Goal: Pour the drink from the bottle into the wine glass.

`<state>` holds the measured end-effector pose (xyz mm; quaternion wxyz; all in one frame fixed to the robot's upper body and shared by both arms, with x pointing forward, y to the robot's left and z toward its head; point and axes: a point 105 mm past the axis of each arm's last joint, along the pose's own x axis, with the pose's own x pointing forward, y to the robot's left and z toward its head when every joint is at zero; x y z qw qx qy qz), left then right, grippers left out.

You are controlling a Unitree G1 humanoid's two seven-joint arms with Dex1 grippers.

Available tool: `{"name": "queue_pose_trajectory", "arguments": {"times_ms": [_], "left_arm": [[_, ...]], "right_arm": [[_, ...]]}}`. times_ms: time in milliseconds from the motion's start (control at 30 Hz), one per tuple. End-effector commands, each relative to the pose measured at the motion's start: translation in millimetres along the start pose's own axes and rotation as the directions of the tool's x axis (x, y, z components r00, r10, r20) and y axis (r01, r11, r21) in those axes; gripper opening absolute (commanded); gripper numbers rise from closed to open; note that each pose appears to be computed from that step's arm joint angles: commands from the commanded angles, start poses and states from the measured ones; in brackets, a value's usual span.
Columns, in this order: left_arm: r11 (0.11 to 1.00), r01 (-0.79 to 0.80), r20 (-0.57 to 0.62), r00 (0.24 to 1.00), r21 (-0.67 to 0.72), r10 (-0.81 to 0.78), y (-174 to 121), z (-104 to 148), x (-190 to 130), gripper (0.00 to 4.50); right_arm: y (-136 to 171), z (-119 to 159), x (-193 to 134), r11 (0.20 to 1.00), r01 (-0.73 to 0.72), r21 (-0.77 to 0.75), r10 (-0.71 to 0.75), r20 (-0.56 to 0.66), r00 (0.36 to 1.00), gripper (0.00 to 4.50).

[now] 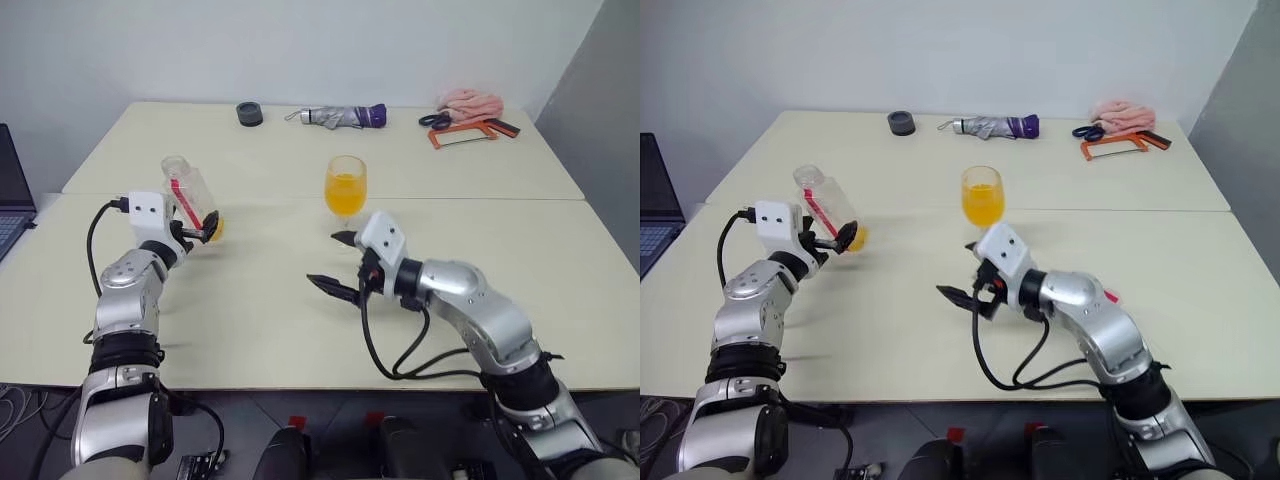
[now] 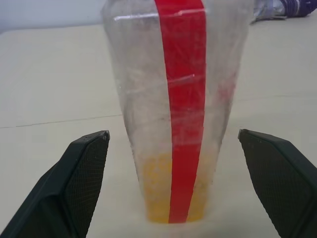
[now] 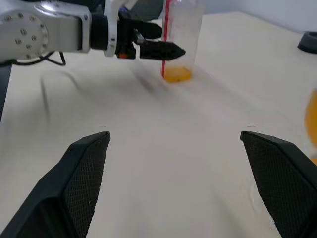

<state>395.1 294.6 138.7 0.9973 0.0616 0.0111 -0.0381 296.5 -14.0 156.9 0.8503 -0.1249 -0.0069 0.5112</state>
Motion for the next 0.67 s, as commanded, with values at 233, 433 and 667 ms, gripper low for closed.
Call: {"name": "queue_pose_trajectory", "arguments": {"times_ms": [233,433,667], "left_arm": [[0.986,-0.156,0.109,0.983,0.056,0.149,6,12,-38,4.47],[0.993,-0.114,0.125,0.986,0.021,0.11,-21,2,-73,4.47],[0.994,-0.106,0.154,0.982,-0.001,0.105,-38,5,-90,4.47]], "right_arm": [[-30,-36,-37,0.924,0.367,0.102,-0.38,0.177,0.908,4.5],[-54,-55,-59,0.804,0.544,0.24,-0.586,0.171,0.792,4.5],[-66,-63,-59,0.796,0.566,0.216,-0.6,0.159,0.784,4.5]]}}
